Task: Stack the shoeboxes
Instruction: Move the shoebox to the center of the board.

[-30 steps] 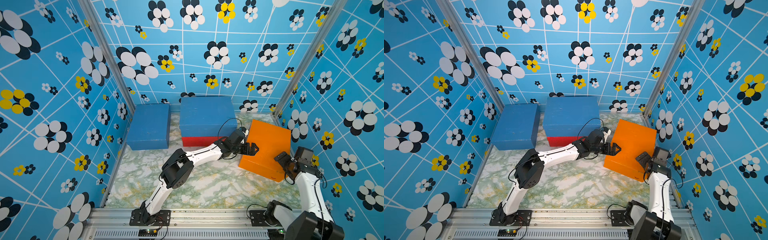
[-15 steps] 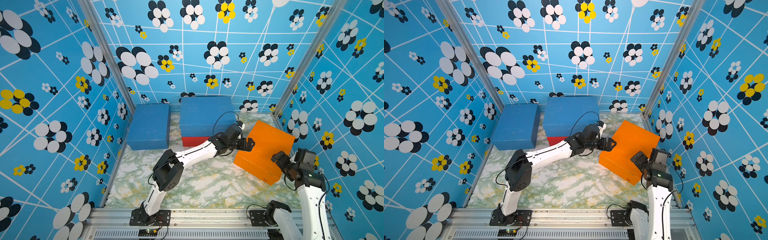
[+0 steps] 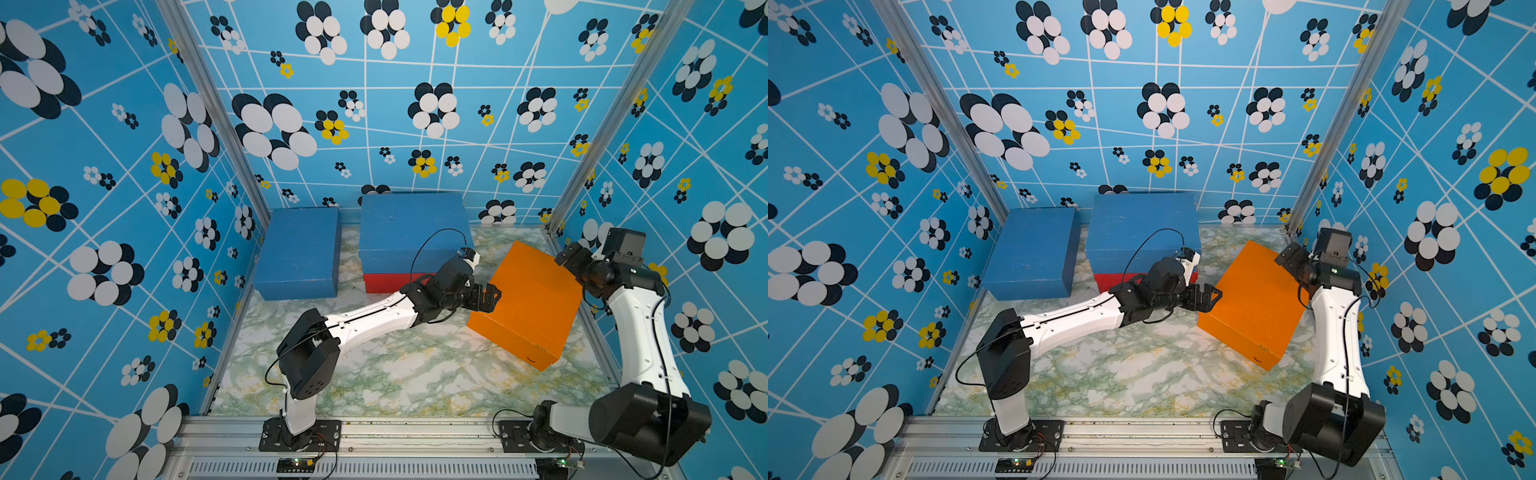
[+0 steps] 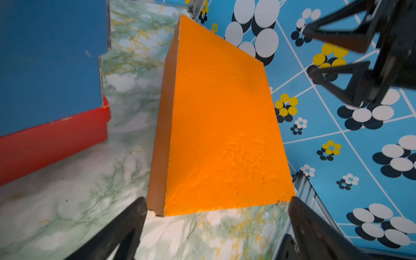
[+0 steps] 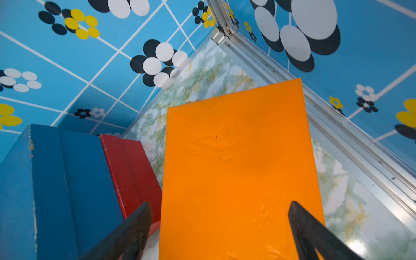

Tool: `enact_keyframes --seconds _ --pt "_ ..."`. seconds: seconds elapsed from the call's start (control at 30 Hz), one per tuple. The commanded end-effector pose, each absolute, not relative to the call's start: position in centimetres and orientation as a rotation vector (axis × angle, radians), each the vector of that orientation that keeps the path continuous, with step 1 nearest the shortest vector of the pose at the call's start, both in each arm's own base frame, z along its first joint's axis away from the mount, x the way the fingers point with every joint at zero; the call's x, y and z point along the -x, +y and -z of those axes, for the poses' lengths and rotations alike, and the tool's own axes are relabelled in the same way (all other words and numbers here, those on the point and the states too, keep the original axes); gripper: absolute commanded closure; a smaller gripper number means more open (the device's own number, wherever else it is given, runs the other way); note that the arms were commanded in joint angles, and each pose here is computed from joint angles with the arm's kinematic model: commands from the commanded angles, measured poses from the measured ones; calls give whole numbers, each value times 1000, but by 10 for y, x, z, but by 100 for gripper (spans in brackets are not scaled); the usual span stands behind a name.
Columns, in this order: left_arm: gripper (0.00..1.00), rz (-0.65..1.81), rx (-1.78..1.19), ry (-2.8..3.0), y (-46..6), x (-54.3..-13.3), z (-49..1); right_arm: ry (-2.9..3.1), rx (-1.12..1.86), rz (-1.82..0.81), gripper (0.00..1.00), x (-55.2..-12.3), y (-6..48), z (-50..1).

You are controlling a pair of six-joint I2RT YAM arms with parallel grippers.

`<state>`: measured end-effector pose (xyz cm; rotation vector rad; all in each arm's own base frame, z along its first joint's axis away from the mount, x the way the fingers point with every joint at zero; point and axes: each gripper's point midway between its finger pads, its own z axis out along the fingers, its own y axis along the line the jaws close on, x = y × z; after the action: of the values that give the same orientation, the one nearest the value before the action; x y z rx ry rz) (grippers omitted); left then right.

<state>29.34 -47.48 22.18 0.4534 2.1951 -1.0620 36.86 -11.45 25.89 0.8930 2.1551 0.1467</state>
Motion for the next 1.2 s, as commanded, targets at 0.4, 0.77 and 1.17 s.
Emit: enact_keyframes --seconds 0.4,0.77,1.17 --pt "0 1252 -454 2139 -472 -252 -205 1985 -998 -172 1 -434 -175 -207" --pt "1 1330 -447 2147 -477 -244 -192 2006 -1034 -203 2 -473 -201 -183" --pt "0 1389 -466 2169 -493 -235 -181 2158 -1006 -269 3 -513 -208 -158"
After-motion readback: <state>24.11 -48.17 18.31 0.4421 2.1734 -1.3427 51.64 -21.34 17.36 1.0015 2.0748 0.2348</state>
